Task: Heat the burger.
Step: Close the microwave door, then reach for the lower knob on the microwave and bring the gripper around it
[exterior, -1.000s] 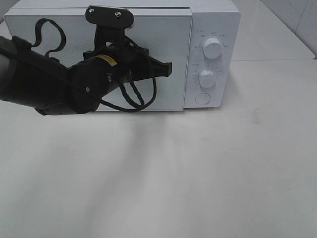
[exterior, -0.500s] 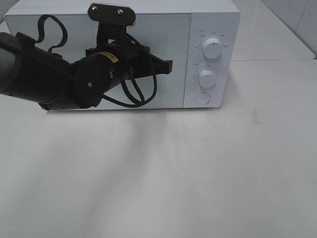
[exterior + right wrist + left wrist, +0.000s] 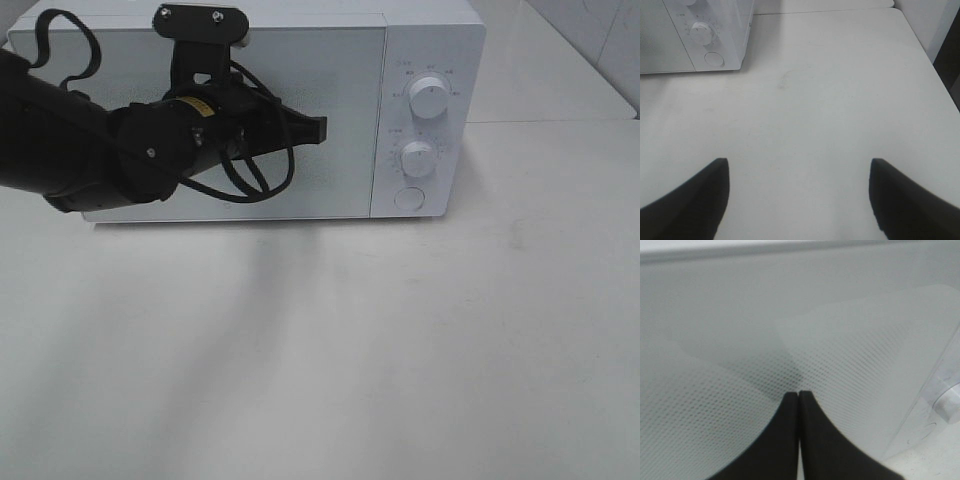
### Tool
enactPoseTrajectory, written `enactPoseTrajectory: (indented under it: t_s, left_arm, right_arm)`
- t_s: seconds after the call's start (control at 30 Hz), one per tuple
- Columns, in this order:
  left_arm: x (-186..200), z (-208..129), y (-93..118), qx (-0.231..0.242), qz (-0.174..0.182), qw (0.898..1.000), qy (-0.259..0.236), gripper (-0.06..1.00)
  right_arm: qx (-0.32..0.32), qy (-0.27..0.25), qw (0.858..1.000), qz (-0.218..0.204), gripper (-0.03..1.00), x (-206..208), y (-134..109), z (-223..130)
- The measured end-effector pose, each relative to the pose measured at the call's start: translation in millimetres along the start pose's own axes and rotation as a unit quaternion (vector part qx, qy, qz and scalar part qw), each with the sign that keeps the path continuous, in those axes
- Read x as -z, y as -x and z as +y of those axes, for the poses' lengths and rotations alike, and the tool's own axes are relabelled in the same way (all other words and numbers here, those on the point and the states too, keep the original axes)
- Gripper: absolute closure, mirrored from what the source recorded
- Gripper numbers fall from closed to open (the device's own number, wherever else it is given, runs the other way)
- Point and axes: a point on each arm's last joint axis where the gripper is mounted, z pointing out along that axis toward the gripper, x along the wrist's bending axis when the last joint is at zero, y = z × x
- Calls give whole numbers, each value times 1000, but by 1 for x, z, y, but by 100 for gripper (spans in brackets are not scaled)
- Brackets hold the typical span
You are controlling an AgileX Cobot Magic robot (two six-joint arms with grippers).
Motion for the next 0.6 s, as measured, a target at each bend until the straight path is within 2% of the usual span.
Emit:
enactPoseTrajectory:
  t_s: [0.23, 0.3, 0.33, 0.4, 0.43, 0.47, 0.5, 0.6]
  left_arm:
    - [22, -14, 10, -6, -14, 1000, -23, 94]
    - [33, -20, 19, -2, -27, 999, -44, 84]
    - [33, -20, 19, -2, -27, 999, -44, 84]
    - [43, -29, 25, -3, -41, 996, -78, 55]
    - [43, -29, 25, -3, -41, 996, -78, 55]
    - [48, -35, 26, -2, -49, 993, -108, 27]
    - [52, -39, 28, -1, -60, 988, -143, 7]
    - [53, -41, 29, -1, -64, 986, -156, 3]
  right_arm:
    - [0, 0, 1000, 0, 21, 0, 0, 0]
    - [0, 0, 1000, 0, 21, 0, 0, 0]
    - [0, 0, 1000, 0, 21, 0, 0, 0]
    - [0, 0, 1000, 0, 21, 0, 0, 0]
    - [0, 0, 1000, 0, 21, 0, 0, 0]
    - [0, 0, 1000, 0, 21, 0, 0, 0]
    - [0, 0, 1000, 0, 21, 0, 0, 0]
    - [0, 0, 1000, 0, 21, 0, 0, 0]
